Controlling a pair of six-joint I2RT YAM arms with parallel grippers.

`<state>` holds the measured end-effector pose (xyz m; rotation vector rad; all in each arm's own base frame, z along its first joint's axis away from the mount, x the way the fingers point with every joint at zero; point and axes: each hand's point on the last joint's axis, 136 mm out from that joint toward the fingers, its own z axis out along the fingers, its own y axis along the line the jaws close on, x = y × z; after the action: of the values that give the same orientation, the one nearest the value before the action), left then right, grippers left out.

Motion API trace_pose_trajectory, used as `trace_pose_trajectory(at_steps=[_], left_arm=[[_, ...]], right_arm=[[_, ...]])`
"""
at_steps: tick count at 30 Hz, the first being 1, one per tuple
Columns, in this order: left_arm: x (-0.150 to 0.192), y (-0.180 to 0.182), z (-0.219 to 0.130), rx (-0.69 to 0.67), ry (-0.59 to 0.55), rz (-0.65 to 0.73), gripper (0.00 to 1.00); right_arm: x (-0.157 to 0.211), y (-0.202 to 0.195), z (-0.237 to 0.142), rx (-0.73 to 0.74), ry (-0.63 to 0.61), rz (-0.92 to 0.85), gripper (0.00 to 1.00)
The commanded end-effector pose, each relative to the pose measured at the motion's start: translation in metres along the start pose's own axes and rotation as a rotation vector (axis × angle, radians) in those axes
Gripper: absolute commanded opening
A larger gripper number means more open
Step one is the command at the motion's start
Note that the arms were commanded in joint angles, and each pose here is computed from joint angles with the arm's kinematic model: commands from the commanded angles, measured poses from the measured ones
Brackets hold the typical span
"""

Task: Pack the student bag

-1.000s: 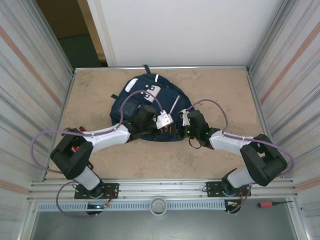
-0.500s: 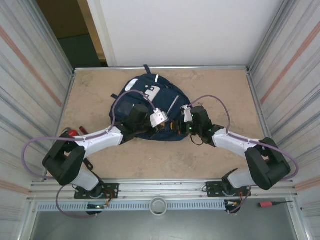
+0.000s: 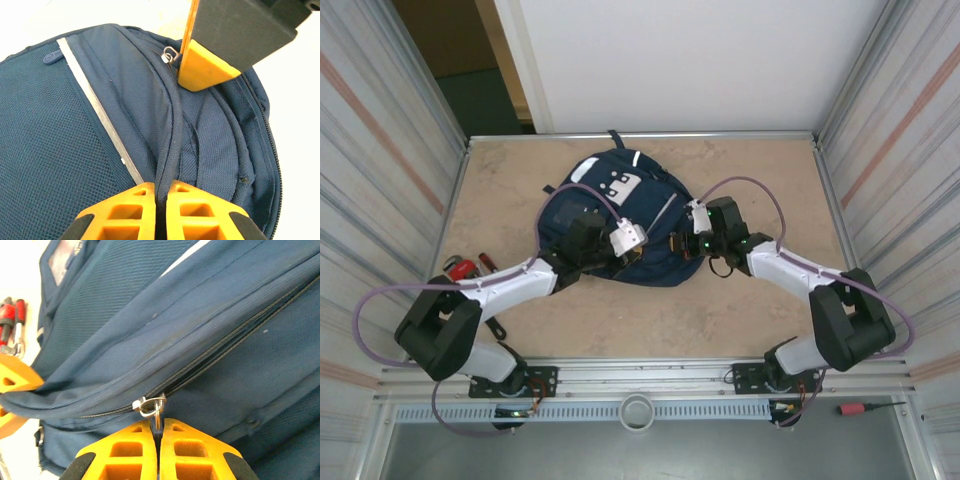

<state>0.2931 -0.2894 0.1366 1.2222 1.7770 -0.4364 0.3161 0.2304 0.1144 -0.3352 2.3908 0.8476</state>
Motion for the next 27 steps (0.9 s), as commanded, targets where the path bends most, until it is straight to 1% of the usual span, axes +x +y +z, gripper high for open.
trace_pose_trajectory(at_steps=[1, 3, 5, 7, 10, 12, 14, 19, 23, 25, 27], left_arm=[[0.011, 0.026, -0.014, -0.121, 0.03, -0.036, 0.0], [0.011, 0.029, -0.015, -0.138, 0.034, -0.037, 0.0], [0.008, 0.027, -0.016, -0.124, 0.025, -0.038, 0.01], [0.0, 0.02, -0.016, -0.081, 0.004, -0.032, 0.19], [-0.011, 0.006, -0.015, -0.038, -0.004, 0.02, 0.38], [-0.015, -0.004, -0.012, -0.021, 0.006, 0.069, 0.45], [-0.019, -0.01, -0.008, -0.014, 0.017, 0.105, 0.49], [-0.02, -0.021, 0.006, 0.019, 0.062, 0.152, 0.55], [-0.019, -0.022, 0.017, 0.025, 0.085, 0.167, 0.56], [-0.017, -0.018, 0.021, 0.005, 0.097, 0.165, 0.53], [-0.016, -0.013, 0.023, -0.017, 0.105, 0.166, 0.43]], right_arm=[[0.006, -0.03, -0.003, 0.107, 0.06, 0.01, 0.0], [0.005, -0.018, -0.002, 0.047, 0.066, -0.021, 0.0], [0.006, -0.006, -0.003, -0.002, 0.073, -0.053, 0.0], [0.007, 0.006, -0.004, -0.043, 0.08, -0.076, 0.0], [0.007, 0.021, -0.005, -0.086, 0.079, -0.097, 0.0], [0.006, 0.028, -0.006, -0.103, 0.074, -0.103, 0.0], [0.006, 0.034, -0.008, -0.119, 0.069, -0.107, 0.0], [0.003, 0.05, -0.011, -0.162, 0.055, -0.117, 0.0], [0.004, 0.059, -0.013, -0.182, 0.053, -0.129, 0.0], [0.005, 0.062, -0.014, -0.191, 0.052, -0.136, 0.0], [0.007, 0.061, -0.014, -0.188, 0.055, -0.136, 0.0]])
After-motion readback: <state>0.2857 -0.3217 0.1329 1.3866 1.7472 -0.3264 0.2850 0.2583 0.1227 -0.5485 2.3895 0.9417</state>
